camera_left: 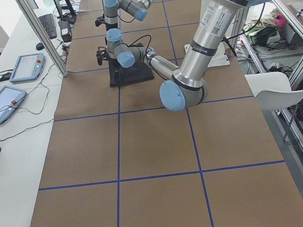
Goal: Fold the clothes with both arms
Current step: 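Carry the folded end over to the far edge with both grippers, then lower the folded end onto the far edge and open both grippers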
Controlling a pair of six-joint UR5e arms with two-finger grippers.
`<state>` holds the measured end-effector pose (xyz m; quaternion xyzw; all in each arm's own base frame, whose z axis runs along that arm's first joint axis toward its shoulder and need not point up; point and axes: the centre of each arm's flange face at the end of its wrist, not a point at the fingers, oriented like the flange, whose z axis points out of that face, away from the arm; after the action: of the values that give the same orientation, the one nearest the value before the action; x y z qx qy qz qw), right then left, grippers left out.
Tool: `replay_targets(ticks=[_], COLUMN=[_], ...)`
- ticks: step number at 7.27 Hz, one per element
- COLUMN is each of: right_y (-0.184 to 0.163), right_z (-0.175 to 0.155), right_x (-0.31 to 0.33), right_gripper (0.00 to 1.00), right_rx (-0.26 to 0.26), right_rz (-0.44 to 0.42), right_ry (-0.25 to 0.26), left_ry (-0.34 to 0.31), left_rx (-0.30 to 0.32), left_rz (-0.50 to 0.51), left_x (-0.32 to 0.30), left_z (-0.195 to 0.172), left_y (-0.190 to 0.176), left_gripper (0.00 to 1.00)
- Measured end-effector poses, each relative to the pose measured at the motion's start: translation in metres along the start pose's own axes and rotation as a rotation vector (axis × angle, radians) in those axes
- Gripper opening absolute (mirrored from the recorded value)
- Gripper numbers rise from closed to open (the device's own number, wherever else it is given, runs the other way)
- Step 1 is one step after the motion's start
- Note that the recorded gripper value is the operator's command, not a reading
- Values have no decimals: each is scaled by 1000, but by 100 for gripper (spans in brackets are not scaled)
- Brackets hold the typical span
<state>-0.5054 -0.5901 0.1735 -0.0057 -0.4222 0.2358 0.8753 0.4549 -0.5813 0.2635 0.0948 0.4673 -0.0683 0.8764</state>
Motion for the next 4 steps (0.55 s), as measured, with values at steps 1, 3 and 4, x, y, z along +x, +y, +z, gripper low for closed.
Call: replay_targets(ticks=[1, 3, 4], right_y=[15, 71, 99], right_z=[-6, 14, 33], right_x=[-4, -9, -9], right_gripper=[100, 0, 0], right_rx=[-28, -20, 16], right_rz=[-23, -84, -115], right_ry=[-17, -12, 7], left_ry=[3, 7, 8], left_rx=[-11, -19, -20], left_rz=[47, 86, 92], left_x=[-9, -20, -21], left_z=[-3, -7, -8], left_y=[-2, 0, 1], left_gripper=[100, 100, 100])
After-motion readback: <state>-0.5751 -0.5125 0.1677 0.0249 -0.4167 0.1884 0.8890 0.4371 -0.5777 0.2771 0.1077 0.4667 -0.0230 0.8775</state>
